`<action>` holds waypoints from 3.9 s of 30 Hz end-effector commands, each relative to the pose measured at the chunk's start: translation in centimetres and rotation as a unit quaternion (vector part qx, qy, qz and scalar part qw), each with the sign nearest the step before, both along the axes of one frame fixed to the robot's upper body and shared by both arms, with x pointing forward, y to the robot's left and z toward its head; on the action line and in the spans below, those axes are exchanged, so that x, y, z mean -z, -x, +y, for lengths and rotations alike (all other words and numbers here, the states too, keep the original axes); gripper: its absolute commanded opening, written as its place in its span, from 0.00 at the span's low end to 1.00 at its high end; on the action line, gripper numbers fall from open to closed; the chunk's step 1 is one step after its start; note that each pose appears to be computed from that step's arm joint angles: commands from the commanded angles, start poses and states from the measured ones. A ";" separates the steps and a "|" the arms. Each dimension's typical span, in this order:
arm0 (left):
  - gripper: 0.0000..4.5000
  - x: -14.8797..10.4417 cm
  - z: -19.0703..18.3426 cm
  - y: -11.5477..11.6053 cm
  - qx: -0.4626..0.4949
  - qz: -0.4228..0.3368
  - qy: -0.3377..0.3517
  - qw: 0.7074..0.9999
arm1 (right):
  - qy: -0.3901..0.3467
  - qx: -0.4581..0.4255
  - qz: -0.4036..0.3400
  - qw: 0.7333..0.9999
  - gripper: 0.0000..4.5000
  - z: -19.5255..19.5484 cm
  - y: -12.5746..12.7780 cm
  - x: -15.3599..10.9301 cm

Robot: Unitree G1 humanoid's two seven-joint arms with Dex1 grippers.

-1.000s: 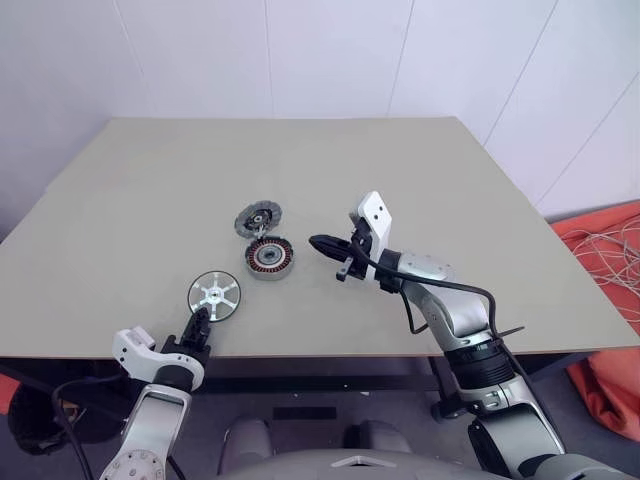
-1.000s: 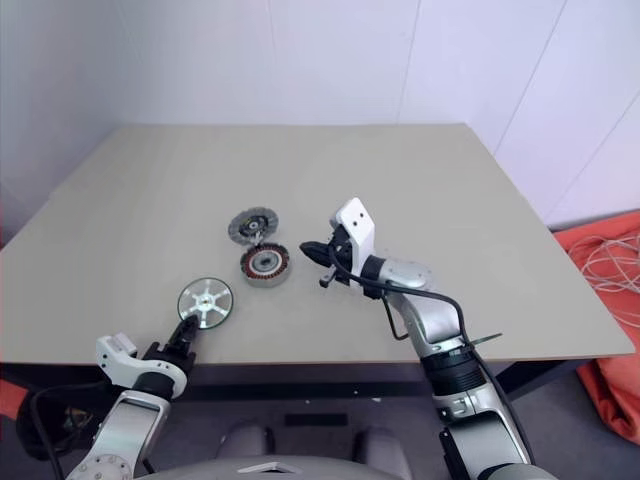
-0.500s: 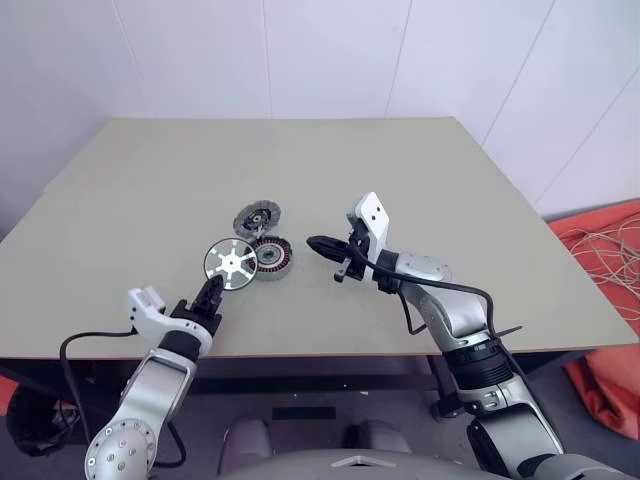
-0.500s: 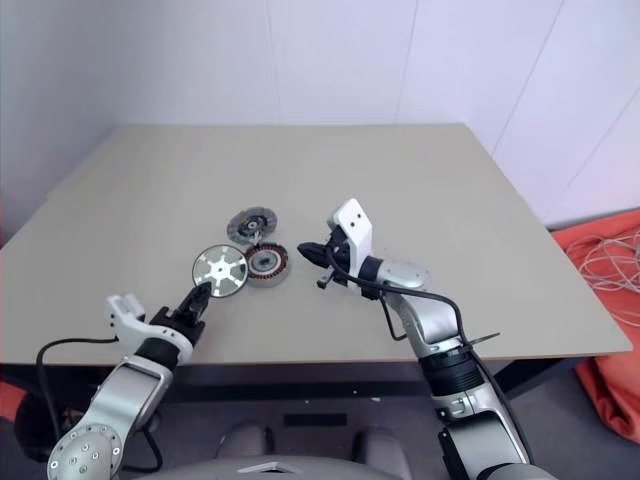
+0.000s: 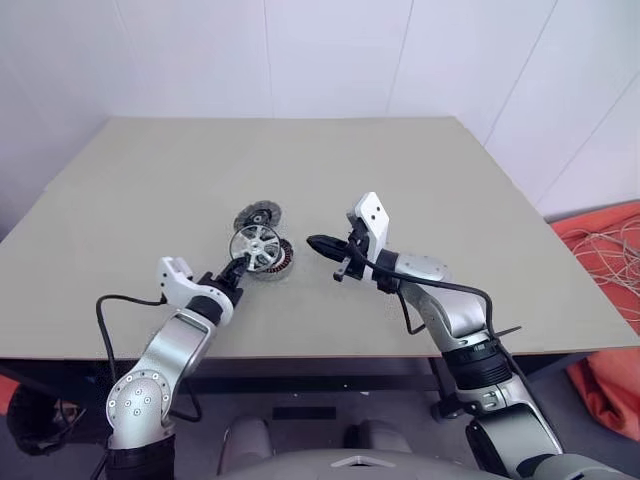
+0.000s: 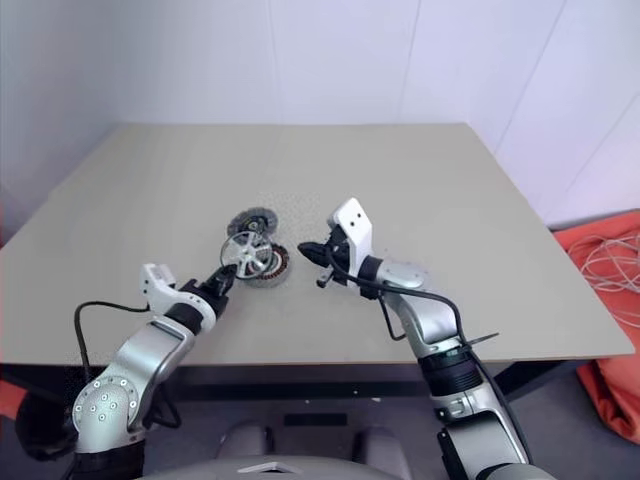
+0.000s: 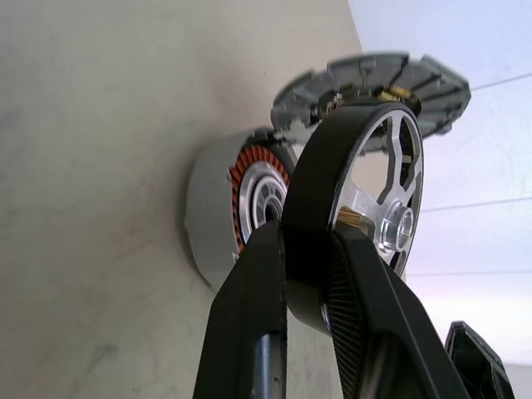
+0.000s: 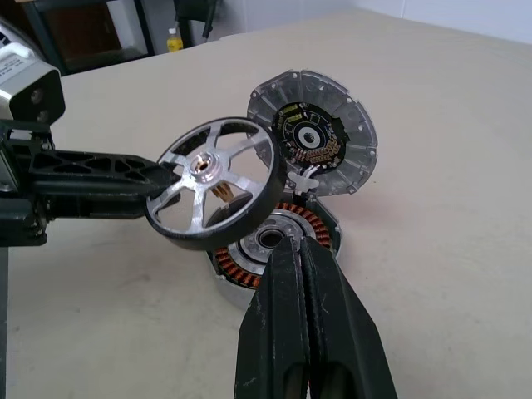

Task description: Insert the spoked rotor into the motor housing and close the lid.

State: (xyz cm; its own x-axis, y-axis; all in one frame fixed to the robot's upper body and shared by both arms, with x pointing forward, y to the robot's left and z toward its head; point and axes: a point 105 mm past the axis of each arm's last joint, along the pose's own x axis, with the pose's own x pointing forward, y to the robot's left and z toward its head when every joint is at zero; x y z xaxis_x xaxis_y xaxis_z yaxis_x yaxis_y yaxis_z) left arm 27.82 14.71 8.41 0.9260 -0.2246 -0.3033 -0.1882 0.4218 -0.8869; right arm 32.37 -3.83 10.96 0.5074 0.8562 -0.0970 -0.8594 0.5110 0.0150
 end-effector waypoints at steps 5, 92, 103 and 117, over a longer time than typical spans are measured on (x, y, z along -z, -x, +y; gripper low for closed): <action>0.08 0.1 -0.3 -0.4 0.009 0.018 0.009 1.000 | -0.012 -0.003 -0.030 0.999 0.00 0.2 0.2 -1.5; 0.92 1.1 6.6 0.9 -0.078 -0.036 -0.292 0.953 | -0.017 -0.004 -0.023 1.000 0.00 0.9 0.2 -1.6; 0.28 -0.1 6.5 0.6 -0.072 -0.137 -0.515 0.843 | 0.035 -0.006 -0.016 0.999 0.00 2.8 -0.7 0.7; 0.01 -1.3 6.1 0.0 -0.094 -0.162 -0.536 0.823 | 0.060 -0.023 -0.026 0.998 0.00 7.1 -2.3 1.3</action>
